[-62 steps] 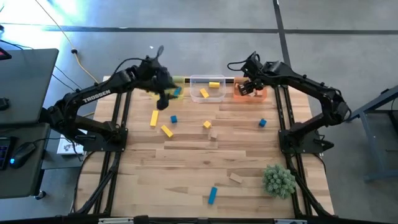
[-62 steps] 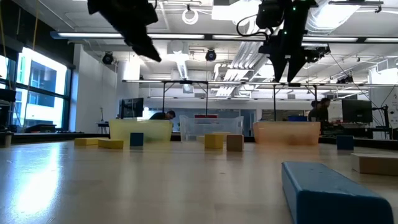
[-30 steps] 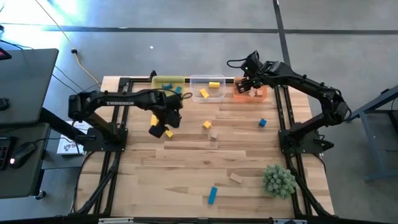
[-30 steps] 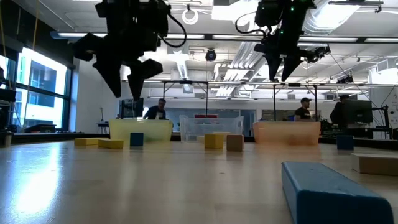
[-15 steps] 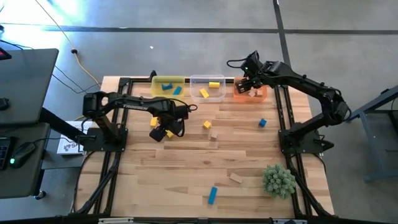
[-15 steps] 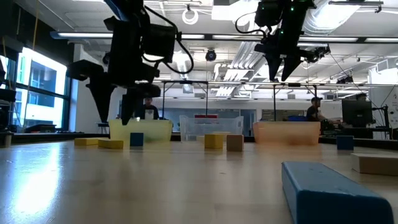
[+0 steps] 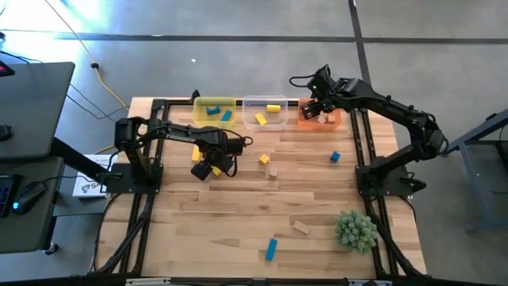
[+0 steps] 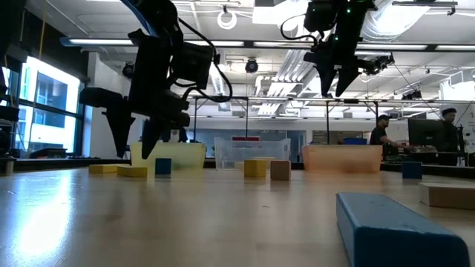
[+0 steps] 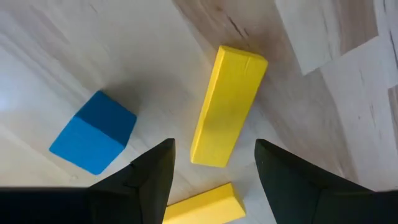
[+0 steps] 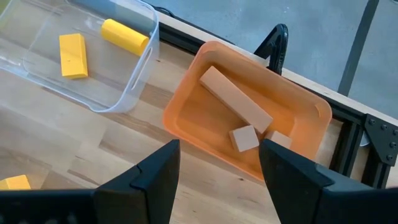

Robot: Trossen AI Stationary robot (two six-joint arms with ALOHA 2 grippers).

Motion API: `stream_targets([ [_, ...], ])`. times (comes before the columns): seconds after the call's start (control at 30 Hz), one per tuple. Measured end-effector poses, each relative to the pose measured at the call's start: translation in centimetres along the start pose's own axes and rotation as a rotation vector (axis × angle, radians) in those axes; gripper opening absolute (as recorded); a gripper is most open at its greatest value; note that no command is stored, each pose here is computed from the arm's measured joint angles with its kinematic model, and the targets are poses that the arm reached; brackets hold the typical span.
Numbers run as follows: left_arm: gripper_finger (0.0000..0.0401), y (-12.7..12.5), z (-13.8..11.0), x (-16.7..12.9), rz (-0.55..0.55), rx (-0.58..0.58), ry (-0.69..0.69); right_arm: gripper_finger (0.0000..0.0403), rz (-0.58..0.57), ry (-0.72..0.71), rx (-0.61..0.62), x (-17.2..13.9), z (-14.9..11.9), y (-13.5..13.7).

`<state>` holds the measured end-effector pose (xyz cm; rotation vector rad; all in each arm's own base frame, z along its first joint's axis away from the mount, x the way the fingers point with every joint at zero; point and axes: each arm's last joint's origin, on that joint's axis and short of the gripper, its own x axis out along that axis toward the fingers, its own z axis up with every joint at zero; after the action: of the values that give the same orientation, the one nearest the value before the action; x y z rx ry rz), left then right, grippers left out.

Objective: Sort & place blocks by color
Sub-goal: Put the yellow block into the transparent bin

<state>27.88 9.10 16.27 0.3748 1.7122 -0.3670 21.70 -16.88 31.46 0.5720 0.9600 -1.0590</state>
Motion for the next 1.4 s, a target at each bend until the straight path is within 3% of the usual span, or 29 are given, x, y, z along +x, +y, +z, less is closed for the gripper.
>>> stream_targets([
  [0.63, 0.0209, 0.1, -0.7, 1.1, -0.043, -0.025, -0.028, 0.0208, 0.003, -0.007, -0.016, 0.0, 0.1, 0.0],
  [0.8, 0.0209, 0.0, -1.4, 2.0, 0.039, -0.048, 0.097, 0.0208, 0.003, -0.008, -0.017, 0.0, 0.1, 0.0],
  [1.0, 0.0209, -0.5, -1.4, 2.7, -0.013, -0.045, 0.054, 0.0208, 0.006, -0.015, -0.019, 0.0, 0.1, 0.1],
  [1.23, 0.0209, -0.8, -0.8, 3.0, 0.074, -0.048, 0.069, 0.0208, 0.006, -0.015, -0.018, 0.0, 0.1, 0.1],
  [1.4, 0.0209, -0.7, -0.6, 3.0, 0.059, -0.053, 0.029, 0.0208, 0.007, -0.016, -0.017, 0.0, 0.2, 0.1],
])
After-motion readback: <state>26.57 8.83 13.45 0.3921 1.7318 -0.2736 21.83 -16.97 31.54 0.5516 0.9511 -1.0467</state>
